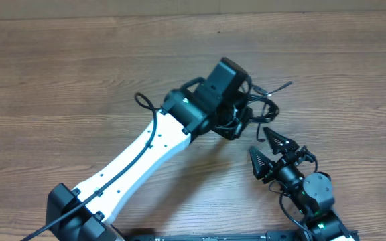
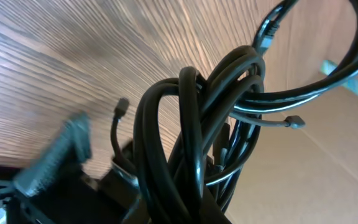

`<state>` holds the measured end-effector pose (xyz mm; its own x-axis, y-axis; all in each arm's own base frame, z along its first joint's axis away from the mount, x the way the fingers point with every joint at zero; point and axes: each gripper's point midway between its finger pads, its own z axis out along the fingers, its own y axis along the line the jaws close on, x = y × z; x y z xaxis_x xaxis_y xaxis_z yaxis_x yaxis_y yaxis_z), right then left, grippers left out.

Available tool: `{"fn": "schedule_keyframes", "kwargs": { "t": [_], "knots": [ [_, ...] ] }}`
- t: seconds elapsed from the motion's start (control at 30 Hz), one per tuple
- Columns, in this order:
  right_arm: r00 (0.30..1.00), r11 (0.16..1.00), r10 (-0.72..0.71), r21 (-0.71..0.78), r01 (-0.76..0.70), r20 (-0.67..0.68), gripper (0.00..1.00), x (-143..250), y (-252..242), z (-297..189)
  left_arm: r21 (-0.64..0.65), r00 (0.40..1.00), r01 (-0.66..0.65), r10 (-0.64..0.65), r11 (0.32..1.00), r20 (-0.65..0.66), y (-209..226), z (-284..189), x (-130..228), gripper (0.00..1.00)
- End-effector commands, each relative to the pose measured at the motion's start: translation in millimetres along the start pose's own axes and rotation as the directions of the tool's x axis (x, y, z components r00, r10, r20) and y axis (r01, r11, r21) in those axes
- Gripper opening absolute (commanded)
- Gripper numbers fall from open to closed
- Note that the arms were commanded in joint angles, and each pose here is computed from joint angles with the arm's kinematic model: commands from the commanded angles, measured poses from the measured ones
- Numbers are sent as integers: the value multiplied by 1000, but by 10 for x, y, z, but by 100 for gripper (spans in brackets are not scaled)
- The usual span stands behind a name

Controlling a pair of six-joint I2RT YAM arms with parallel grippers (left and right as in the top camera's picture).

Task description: Untangle cables

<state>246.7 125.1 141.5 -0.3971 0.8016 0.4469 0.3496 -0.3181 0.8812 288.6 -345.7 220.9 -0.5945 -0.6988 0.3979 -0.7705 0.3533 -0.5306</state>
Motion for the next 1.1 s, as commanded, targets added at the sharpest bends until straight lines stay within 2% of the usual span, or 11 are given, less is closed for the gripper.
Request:
{"fn": "schedule_keyframes", "kwargs": {
  "t": [0.0,0.1,0.2,0.27,0.4,0.57,0.6,0.67,0.77,0.87,1.07],
  "knots": [
    [999,998,35,50,-34,-18,70,5,-138,48,59,1000,-10,10,998,3,-107,-71,160,4],
    [999,998,32,58,-31,-13,51,-14,-161,83,55,1000,-20,20,998,11,-84,-58,191,4],
    [999,995,33,96,-34,5,19,-63,-259,102,36,1000,-17,16,999,22,-33,-55,169,4],
    [1000,993,-8,119,7,11,4,-92,-317,112,42,997,-19,16,999,75,-45,-67,51,4],
    [982,967,-190,173,187,2,4,-156,-448,116,74,990,-1,-10,997,141,-153,-137,-235,4],
    [964,930,-265,255,265,-34,4,-186,-652,83,66,998,6,-10,998,59,-208,-218,-368,4],
    [961,931,-273,240,275,-44,5,-160,-620,92,67,998,-15,11,998,60,-216,-227,-391,4],
    [953,936,-298,178,304,-59,45,-97,-484,123,61,996,-57,53,996,69,-210,-230,-410,4],
    [950,950,-299,62,305,-93,52,57,-228,153,44,996,-60,57,997,69,-166,-217,-388,4],
    [978,982,-183,26,186,-103,67,120,-119,155,41,997,-49,46,998,61,-149,-196,-326,4],
    [997,998,-22,57,26,-69,75,62,-162,157,44,998,-51,50,998,25,-124,-135,-92,4]
  ]
}}
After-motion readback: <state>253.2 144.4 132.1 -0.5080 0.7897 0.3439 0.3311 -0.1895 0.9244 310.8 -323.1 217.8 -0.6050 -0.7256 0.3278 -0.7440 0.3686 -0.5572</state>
